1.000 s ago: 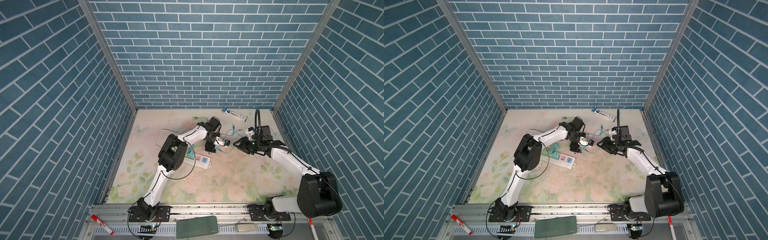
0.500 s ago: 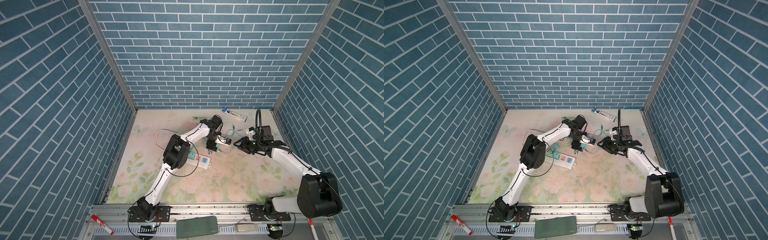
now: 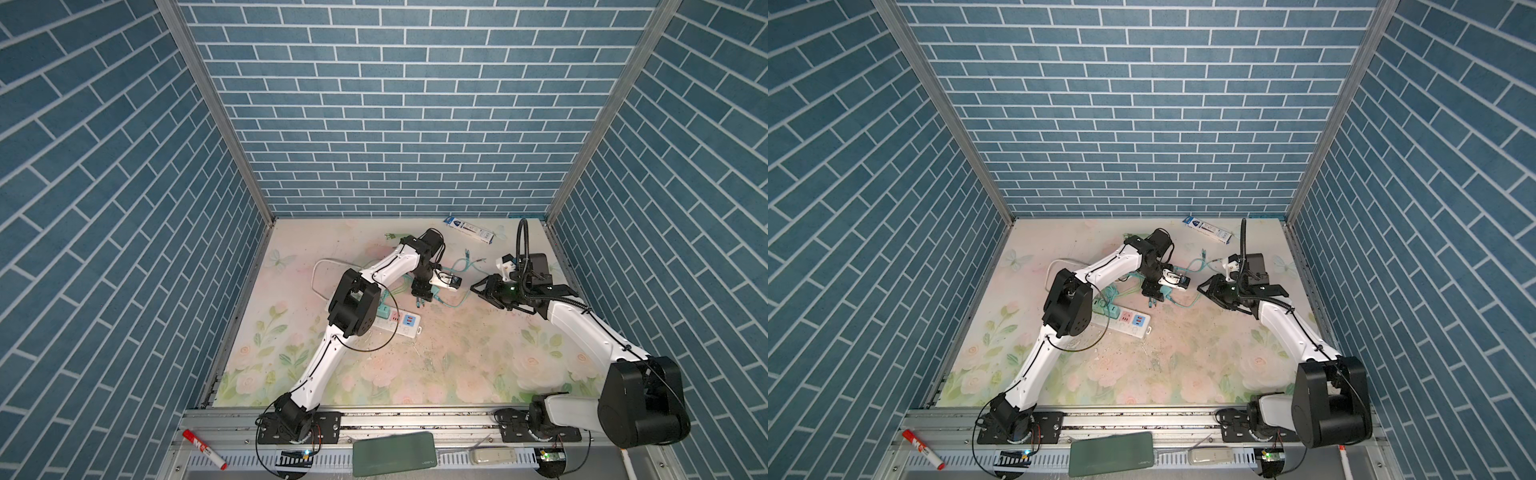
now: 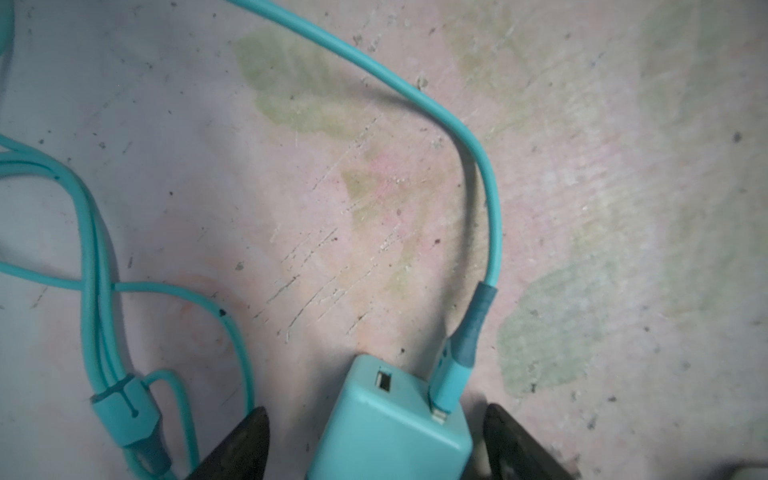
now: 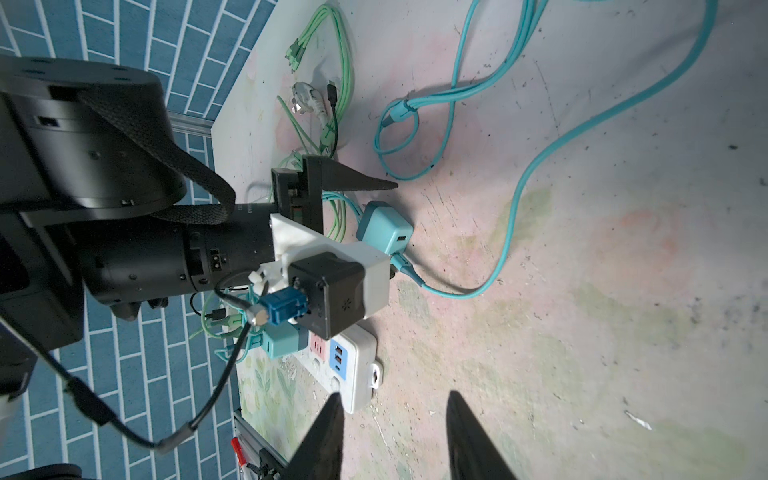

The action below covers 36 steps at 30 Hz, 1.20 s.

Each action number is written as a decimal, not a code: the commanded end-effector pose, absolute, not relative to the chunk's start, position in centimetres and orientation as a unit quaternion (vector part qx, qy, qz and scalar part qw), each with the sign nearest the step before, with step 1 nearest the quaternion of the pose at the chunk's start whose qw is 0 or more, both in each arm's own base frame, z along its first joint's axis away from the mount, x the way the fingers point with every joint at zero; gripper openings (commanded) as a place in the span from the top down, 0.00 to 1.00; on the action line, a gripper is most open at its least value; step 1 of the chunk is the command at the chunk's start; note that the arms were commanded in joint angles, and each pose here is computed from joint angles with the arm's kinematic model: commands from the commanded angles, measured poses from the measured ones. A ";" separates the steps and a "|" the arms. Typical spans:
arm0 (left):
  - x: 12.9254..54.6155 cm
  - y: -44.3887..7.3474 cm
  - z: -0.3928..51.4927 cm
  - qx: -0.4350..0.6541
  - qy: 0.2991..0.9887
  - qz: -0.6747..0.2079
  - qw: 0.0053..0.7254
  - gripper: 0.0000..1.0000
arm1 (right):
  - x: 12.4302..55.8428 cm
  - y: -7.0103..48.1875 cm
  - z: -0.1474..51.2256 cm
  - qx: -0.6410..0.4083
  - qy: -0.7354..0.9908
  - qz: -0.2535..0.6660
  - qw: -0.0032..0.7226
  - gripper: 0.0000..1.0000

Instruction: Insert the plug

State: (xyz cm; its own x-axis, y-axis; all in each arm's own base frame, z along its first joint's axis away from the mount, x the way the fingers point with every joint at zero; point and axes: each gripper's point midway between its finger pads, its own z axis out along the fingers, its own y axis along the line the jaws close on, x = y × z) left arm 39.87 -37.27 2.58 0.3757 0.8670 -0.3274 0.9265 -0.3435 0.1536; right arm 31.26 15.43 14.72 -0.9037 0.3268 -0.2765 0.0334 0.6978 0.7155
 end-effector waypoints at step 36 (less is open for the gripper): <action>38.9 -36.3 -0.8 0.818 0.551 -0.108 0.121 0.46 | 30.0 15.2 13.6 0.103 0.899 0.381 0.191 0.59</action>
State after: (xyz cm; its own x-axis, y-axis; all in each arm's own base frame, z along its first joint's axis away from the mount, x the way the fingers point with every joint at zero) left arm 39.57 -36.74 2.45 0.3807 0.8594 -0.3413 0.9247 -0.3534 0.1418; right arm 30.69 15.26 14.44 -0.8985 0.3317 -0.2877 0.0273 0.6961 0.7175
